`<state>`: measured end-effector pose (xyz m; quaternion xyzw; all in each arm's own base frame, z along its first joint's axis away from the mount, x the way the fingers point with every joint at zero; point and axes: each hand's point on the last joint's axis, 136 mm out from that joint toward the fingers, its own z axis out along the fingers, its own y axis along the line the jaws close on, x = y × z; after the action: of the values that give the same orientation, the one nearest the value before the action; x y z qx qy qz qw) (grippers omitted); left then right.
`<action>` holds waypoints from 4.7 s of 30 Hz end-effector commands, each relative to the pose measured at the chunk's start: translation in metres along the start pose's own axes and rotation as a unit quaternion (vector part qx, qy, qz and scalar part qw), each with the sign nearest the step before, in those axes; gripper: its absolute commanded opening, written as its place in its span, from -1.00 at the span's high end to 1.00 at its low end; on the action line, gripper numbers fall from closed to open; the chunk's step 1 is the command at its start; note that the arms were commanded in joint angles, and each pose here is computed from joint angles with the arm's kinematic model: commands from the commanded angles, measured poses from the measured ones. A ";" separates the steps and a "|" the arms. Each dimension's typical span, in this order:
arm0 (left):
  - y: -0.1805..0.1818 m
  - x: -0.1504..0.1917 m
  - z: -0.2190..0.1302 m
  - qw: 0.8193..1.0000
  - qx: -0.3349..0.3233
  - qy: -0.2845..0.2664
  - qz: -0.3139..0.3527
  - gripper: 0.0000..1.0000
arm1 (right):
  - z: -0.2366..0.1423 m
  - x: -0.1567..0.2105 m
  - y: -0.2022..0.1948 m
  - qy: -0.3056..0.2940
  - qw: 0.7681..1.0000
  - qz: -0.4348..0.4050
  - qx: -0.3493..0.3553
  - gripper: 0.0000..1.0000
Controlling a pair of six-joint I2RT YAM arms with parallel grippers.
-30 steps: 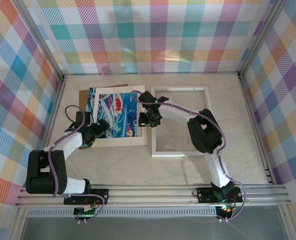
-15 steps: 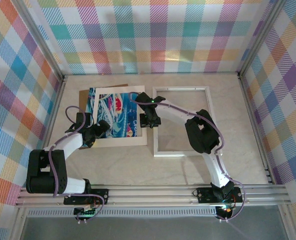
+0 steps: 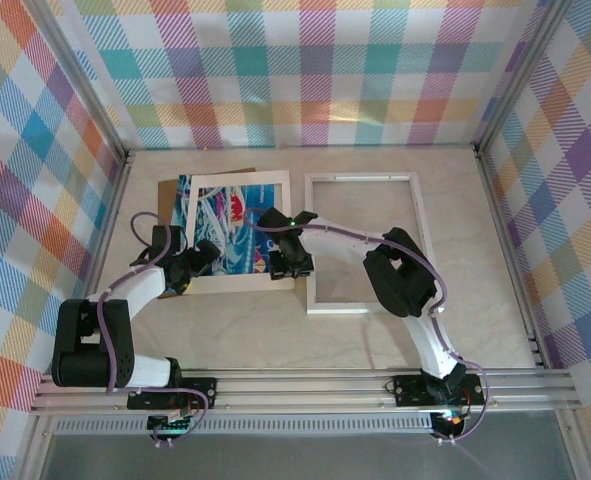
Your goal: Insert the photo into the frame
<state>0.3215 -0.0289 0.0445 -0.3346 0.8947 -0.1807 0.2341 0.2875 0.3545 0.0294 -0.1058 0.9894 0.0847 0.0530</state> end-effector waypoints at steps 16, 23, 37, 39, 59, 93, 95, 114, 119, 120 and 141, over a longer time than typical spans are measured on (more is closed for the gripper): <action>0.004 0.004 0.001 1.000 0.004 0.008 -0.005 -0.99 | 0.006 0.033 0.014 0.048 0.997 0.050 -0.037 -0.25; 0.005 0.004 0.000 1.000 0.001 0.007 -0.005 -0.99 | 0.010 0.027 0.026 0.044 0.995 0.059 -0.070 -0.25; 0.005 0.005 0.002 1.000 0.004 0.013 -0.005 -1.00 | -0.033 0.004 0.033 -0.054 0.990 0.053 -0.123 -0.25; 0.004 0.007 0.003 1.000 0.007 0.017 -0.005 -0.99 | -0.036 0.003 0.033 -0.062 0.989 0.053 -0.126 -0.25; 0.005 0.011 0.004 1.000 0.008 0.026 0.000 -0.99 | -0.040 -0.018 0.026 -0.117 0.964 0.128 -0.203 -0.23; 0.006 0.012 0.007 1.000 0.006 0.030 0.001 -0.99 | 0.008 -0.015 0.023 -0.066 0.974 0.159 -0.144 -0.32; 0.005 0.012 0.007 1.000 0.007 0.030 0.001 -1.00 | 0.001 -0.018 0.028 -0.077 0.971 0.155 -0.166 -0.29; 0.005 0.012 0.008 0.999 0.005 0.034 0.000 -0.99 | -0.040 -0.028 0.030 -0.154 0.927 0.168 -0.297 -0.16; 0.005 0.012 0.009 0.999 0.005 0.036 0.000 -0.99 | -0.046 -0.029 0.035 -0.158 0.919 0.169 -0.319 -0.13; 0.005 0.012 0.009 0.999 0.004 0.035 0.000 -0.99 | -0.047 -0.030 0.036 -0.160 0.917 0.170 -0.325 -0.12; 0.006 0.014 0.009 0.999 0.005 0.036 0.001 -0.99 | -0.034 -0.040 0.022 -0.152 0.928 0.180 -0.288 0.37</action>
<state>0.3249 -0.0313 0.0434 -0.3269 0.8945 -0.1923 0.2367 0.3068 0.3753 0.0645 0.0729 0.9038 0.3943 0.1496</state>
